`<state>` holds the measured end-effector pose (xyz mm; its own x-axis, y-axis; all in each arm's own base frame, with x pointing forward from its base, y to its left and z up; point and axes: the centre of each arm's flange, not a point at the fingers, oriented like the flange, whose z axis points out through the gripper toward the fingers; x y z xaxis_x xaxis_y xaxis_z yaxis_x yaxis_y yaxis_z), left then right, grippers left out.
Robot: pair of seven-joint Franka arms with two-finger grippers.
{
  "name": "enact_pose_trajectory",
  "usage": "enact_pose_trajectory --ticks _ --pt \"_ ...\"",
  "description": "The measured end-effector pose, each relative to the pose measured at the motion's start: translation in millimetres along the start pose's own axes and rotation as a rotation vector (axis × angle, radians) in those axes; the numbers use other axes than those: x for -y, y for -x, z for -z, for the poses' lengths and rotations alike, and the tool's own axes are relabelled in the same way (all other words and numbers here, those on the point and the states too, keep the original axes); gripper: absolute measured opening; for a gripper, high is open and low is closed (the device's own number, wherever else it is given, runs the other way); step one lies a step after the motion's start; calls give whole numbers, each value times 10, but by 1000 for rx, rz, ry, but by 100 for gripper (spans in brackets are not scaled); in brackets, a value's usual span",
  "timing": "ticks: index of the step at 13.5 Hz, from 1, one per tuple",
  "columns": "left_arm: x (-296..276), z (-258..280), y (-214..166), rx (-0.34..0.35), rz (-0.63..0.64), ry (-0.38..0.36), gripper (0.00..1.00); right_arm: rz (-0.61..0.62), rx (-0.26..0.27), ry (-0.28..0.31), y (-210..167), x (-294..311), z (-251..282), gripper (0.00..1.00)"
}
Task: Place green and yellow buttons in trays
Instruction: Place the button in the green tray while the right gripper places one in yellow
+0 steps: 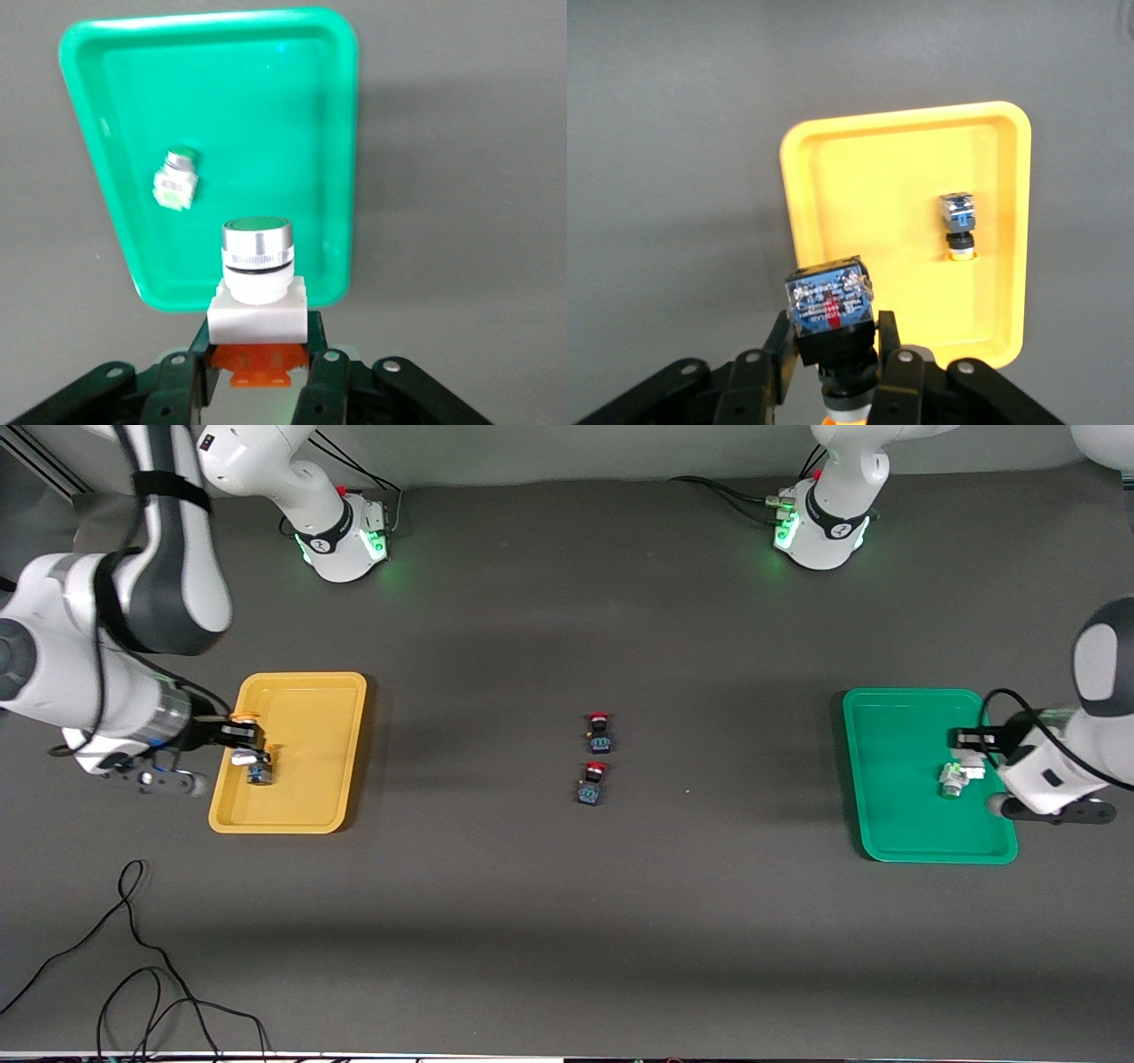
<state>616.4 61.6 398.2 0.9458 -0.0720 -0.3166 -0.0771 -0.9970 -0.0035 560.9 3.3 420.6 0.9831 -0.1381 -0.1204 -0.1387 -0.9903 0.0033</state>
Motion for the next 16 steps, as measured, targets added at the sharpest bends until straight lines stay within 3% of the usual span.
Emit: enact_pose_trajectory --ticks 5,7,10,12,14,15,16 --pt "-53 -1472 -112 -131 -38 -9 41 6 -97 13 369 -460 -1276 41" --pt "-106 -1942 -6 -174 -43 -6 41 -16 -90 15 432 -436 -1495 41" --pt "-128 -2217 77 -194 -43 -2 41 -5 -86 -29 429 -239 -1814 41" --pt "-128 -2208 76 -197 -43 -2 57 12 -81 -47 451 -165 -2101 41" --pt "-123 -2106 72 -213 -43 -7 81 15 -73 -24 443 -155 -2255 41" --pt "-117 -1983 85 -221 -43 -11 93 15 -79 -19 413 -143 -2249 44" --pt "-110 -1777 126 -221 -42 -18 100 18 -89 -22 371 -122 -2207 56"
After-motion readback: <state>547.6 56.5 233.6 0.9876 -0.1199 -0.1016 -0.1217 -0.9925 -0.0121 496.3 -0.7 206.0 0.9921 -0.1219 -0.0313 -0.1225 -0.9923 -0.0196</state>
